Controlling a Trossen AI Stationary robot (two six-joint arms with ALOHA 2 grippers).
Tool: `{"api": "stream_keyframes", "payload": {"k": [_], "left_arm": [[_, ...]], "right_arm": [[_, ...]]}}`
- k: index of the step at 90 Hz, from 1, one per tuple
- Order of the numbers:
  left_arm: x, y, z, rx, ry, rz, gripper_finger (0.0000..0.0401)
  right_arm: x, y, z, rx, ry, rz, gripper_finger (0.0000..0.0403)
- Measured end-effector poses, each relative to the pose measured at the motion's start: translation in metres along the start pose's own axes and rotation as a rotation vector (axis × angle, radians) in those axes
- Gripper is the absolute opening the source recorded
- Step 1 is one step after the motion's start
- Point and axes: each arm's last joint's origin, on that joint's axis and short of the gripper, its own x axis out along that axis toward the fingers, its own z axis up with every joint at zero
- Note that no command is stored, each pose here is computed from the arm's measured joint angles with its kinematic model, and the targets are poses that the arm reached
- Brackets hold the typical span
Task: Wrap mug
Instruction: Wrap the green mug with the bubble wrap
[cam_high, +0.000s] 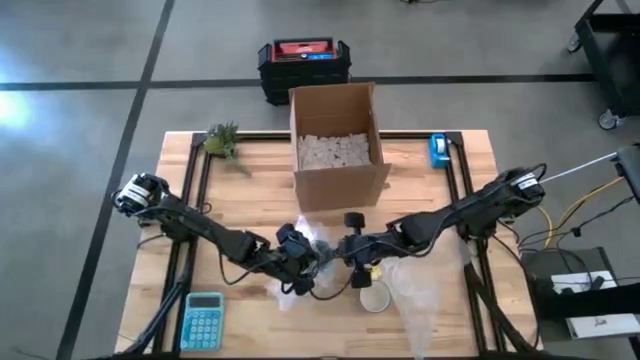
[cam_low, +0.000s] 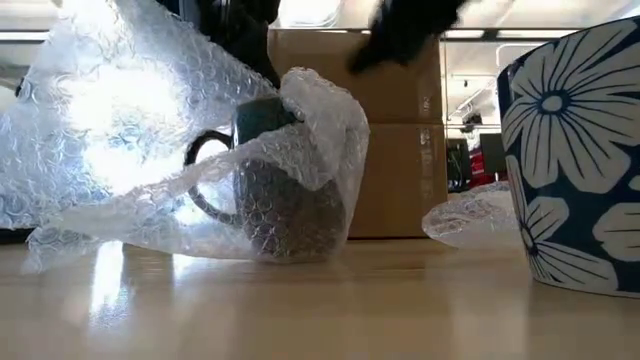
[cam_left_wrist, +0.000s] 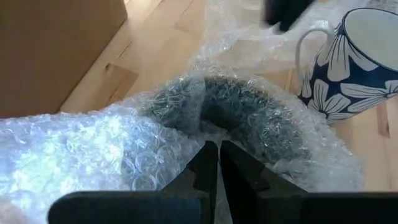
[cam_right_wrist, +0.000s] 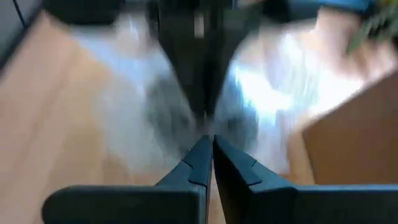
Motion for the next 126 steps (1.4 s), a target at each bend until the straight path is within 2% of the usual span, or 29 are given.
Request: {"api": "stream_keyframes", "payload": {"k": [20,38,54,71,87,97,108,126], "left_arm": [[0.0,0.0,0.0,-0.001,-0.002,-0.002,0.0001],[0.0,-0.001,0.0,-0.004,-0.004,-0.007,0.0006],[-0.001,-0.001,0.001,0.024,-0.001,-0.019,0.0013],[-0.006,-0.005,0.008,0.075,-0.008,-0.049,0.0072],[-0.028,-0.007,0.028,0.125,-0.02,-0.086,0.014],[-0.041,-0.004,0.034,0.154,0.054,-0.085,0.0175],[-0.066,0.002,0.041,0.089,0.153,-0.05,0.0202],[-0.087,0.006,0.017,0.066,0.333,0.055,0.0216]], "right_arm": [[0.036,-0.016,0.001,0.022,-0.09,-0.05,0.0002],[0.07,-0.013,-0.023,0.007,0.028,-0.033,0.0002],[0.081,-0.009,-0.032,0.011,0.064,-0.027,0.0002],[0.081,-0.009,-0.033,0.009,0.069,-0.024,0.0002],[0.081,-0.008,-0.033,0.007,0.073,-0.017,0.0002],[0.081,-0.008,-0.033,0.007,0.074,-0.015,0.0002],[0.081,-0.008,-0.034,0.006,0.076,-0.016,0.0002],[0.081,-0.008,-0.034,0.004,0.077,-0.015,0.0002]]}}
